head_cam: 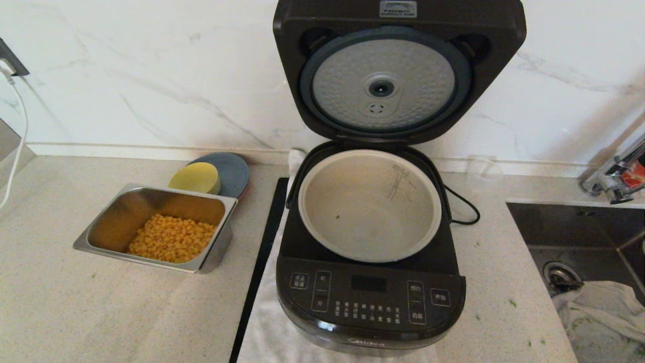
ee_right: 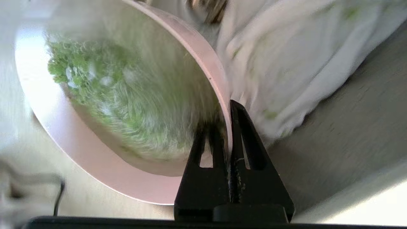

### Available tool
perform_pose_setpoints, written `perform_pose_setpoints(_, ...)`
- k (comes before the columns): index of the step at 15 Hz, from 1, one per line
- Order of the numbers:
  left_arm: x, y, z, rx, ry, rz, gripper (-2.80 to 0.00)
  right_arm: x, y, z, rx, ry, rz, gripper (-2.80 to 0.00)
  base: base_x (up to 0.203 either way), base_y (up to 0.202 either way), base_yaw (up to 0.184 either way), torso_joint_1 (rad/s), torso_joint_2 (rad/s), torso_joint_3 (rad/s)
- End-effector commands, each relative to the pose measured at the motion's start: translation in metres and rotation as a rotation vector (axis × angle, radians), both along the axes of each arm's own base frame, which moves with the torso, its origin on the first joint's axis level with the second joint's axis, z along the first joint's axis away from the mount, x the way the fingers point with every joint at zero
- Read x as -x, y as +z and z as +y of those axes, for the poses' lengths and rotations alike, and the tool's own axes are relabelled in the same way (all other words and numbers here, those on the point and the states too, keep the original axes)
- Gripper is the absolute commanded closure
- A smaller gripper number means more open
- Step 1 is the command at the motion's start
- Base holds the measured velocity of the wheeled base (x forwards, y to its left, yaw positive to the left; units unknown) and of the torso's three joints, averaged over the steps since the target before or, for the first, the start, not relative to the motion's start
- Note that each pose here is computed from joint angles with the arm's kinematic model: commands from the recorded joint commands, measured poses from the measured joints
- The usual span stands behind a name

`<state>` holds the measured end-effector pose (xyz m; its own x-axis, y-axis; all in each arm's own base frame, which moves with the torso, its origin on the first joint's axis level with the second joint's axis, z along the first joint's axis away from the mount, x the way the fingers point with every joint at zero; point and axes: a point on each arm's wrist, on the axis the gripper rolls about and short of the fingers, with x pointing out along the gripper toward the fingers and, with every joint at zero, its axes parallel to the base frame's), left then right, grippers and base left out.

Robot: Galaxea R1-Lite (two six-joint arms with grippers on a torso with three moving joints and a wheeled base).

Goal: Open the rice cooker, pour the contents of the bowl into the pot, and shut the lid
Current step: Fill a bowl with water from the tap, then pour the water from the bowl into the rice cooker

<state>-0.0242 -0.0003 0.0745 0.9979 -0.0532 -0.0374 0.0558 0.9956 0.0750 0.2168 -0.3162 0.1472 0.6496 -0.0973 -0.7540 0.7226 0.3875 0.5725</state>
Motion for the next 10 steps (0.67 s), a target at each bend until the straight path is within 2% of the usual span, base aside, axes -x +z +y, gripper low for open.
perform_pose_setpoints(1,0.000,0.000,0.000,0.000,-0.001,-0.001,0.00,0.001,0.026,0.036,0.032,0.069,-0.020,0.00,0.000,0.000,0.000,0.000,0.00,0.000)
perform_pose_setpoints(6,0.000,0.000,0.000,0.000,-0.001,-0.001,0.00,-0.007,0.053,0.121,0.043,0.265,-0.017,0.00,0.000,0.000,0.000,0.000,0.00,0.000)
perform_pose_setpoints(10,0.000,0.000,0.000,0.000,-0.001,-0.001,0.00,-0.005,0.079,0.196,0.090,0.440,-0.004,0.00,0.000,0.000,0.000,0.000,0.00,0.000)
